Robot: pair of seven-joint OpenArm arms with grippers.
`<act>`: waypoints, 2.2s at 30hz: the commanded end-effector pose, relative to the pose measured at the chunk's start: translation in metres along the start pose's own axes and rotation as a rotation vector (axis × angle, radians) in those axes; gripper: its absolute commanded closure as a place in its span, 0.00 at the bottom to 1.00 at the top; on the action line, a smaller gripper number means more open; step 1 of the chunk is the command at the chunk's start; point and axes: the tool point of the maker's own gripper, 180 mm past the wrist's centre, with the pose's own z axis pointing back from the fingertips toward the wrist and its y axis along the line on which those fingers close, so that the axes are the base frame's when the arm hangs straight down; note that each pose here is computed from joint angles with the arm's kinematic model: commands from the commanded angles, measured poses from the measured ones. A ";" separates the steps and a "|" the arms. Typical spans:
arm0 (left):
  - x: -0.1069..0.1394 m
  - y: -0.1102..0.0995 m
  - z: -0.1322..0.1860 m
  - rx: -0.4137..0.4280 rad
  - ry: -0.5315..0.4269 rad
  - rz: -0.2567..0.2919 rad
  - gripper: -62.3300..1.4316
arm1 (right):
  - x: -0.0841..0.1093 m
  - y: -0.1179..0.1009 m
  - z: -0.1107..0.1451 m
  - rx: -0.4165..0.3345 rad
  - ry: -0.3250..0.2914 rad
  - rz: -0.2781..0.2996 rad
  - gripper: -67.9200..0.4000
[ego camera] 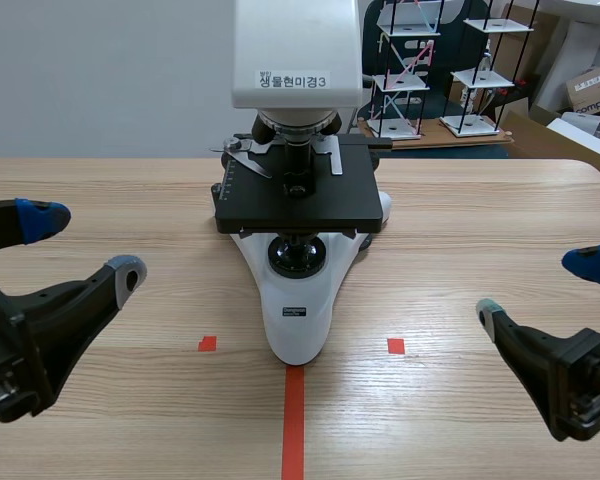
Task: Point at the objective lens
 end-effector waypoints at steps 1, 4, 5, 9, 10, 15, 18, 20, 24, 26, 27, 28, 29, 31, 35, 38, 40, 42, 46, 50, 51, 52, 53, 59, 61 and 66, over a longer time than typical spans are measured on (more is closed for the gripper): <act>0.006 -0.001 0.000 0.005 -0.026 0.009 0.18 | 0.011 0.000 -0.002 0.002 -0.046 0.002 0.18; 0.006 -0.001 0.000 0.004 -0.025 0.008 0.18 | 0.017 0.000 -0.002 0.002 -0.078 0.003 0.18; 0.006 -0.001 0.000 0.004 -0.025 0.008 0.18 | 0.018 0.000 -0.002 0.002 -0.084 0.003 0.18; 0.005 -0.001 0.000 0.004 -0.024 0.008 0.18 | 0.025 0.000 -0.001 0.002 -0.124 0.002 0.18; 0.005 -0.001 0.000 0.004 -0.025 0.008 0.18 | 0.027 0.000 -0.001 0.002 -0.132 0.002 0.18; 0.006 -0.001 0.000 0.004 -0.025 0.008 0.18 | 0.027 0.000 -0.001 0.002 -0.134 0.002 0.18; 0.006 -0.001 0.000 0.004 -0.025 0.008 0.18 | 0.027 0.000 -0.001 0.002 -0.134 0.002 0.18; 0.005 -0.001 0.000 0.004 -0.025 0.008 0.18 | 0.027 0.000 -0.001 0.002 -0.134 0.002 0.18; 0.005 -0.001 0.000 0.004 -0.025 0.008 0.18 | 0.027 0.000 -0.001 0.002 -0.134 0.002 0.18; 0.005 -0.001 0.000 0.005 -0.025 0.008 0.18 | 0.027 0.000 -0.001 0.002 -0.134 0.002 0.18; 0.005 -0.001 0.000 0.005 -0.025 0.008 0.18 | 0.027 0.000 -0.001 0.002 -0.134 0.002 0.18; 0.005 -0.001 0.000 0.005 -0.025 0.008 0.18 | 0.027 0.000 -0.001 0.002 -0.134 0.002 0.18; 0.005 -0.001 0.000 0.005 -0.025 0.008 0.18 | 0.027 0.000 -0.001 0.002 -0.134 0.002 0.18; 0.005 -0.001 0.000 0.005 -0.025 0.008 0.18 | 0.027 0.000 -0.001 0.002 -0.134 0.002 0.18; 0.006 -0.001 0.000 0.003 -0.025 0.007 0.19 | 0.027 0.000 -0.001 0.002 -0.134 0.002 0.18; 0.006 -0.001 0.000 -0.006 -0.024 -0.003 0.31 | 0.027 0.000 -0.001 0.002 -0.134 0.003 0.18; 0.007 -0.001 0.001 -0.008 -0.026 0.001 0.55 | 0.027 0.000 -0.001 0.002 -0.134 0.002 0.18; 0.009 -0.001 0.000 -0.008 -0.038 0.001 0.76 | 0.027 0.000 -0.001 0.002 -0.134 0.002 0.18; 0.018 -0.008 -0.003 -0.050 -0.101 0.019 0.94 | 0.027 0.000 -0.001 0.002 -0.134 0.002 0.18; 0.016 -0.012 -0.014 -0.073 -0.158 0.056 0.94 | 0.027 0.000 -0.001 0.002 -0.134 0.002 0.18; 0.013 -0.013 -0.018 -0.078 -0.157 0.057 0.94 | 0.027 0.000 -0.001 0.002 -0.134 0.002 0.18; 0.010 -0.012 -0.023 -0.081 -0.158 0.062 0.94 | 0.027 0.000 -0.001 0.002 -0.134 0.002 0.18; 0.007 -0.010 -0.027 -0.076 -0.161 0.069 0.94 | 0.027 0.000 -0.001 0.002 -0.134 0.002 0.18; 0.009 0.001 -0.052 -0.054 -0.207 0.084 0.94 | 0.027 0.000 -0.001 0.002 -0.134 0.002 0.18; 0.011 -0.001 -0.061 -0.065 -0.211 0.083 0.94 | 0.027 0.000 -0.001 0.002 -0.134 0.002 0.18; 0.016 -0.010 -0.080 -0.110 -0.218 0.066 0.94 | 0.027 0.000 -0.001 0.002 -0.134 0.002 0.18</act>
